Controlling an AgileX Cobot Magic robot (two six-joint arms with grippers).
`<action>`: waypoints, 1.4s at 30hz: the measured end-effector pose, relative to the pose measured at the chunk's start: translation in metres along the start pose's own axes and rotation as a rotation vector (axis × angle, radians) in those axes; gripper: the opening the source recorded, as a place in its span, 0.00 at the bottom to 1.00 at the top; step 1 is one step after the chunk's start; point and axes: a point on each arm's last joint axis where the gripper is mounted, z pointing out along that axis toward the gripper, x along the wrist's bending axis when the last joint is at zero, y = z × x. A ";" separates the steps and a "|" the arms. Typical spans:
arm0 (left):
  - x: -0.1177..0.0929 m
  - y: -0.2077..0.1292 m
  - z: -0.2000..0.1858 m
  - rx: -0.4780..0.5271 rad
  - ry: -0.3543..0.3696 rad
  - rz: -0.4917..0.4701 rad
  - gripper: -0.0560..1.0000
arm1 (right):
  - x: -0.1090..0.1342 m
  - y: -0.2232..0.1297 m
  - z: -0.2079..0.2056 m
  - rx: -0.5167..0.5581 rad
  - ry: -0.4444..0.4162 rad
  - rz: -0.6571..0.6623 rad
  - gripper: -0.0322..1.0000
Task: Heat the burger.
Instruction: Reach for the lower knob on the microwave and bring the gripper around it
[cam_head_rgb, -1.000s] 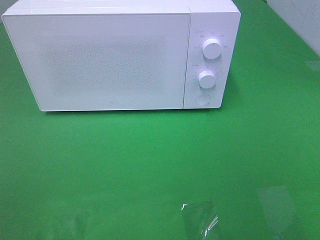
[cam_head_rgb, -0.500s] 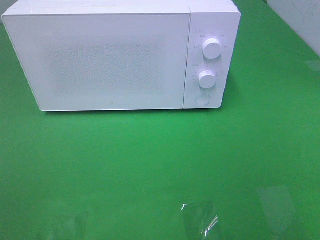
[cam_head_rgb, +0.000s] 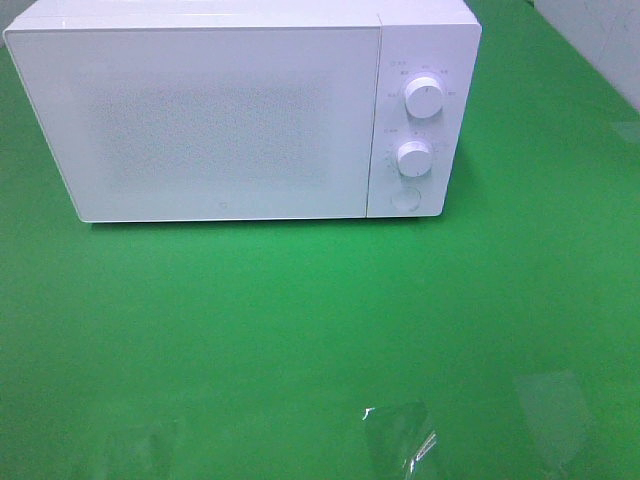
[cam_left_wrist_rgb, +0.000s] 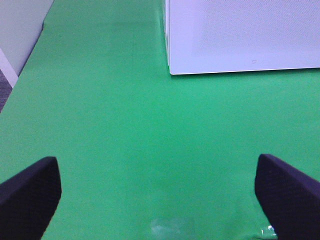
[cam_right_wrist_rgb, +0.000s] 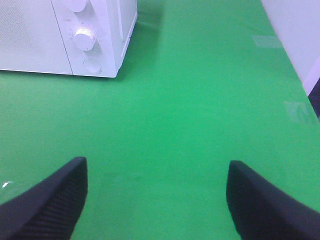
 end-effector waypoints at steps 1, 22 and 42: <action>0.000 0.000 0.000 0.000 0.000 0.000 0.97 | 0.000 0.000 0.000 0.000 0.000 0.000 0.74; 0.000 0.000 0.000 0.000 0.000 0.000 0.97 | 0.000 0.015 -0.002 -0.069 0.004 0.036 0.74; 0.000 0.000 0.000 0.000 0.000 0.000 0.97 | 0.004 0.057 0.044 -0.145 0.019 0.033 0.74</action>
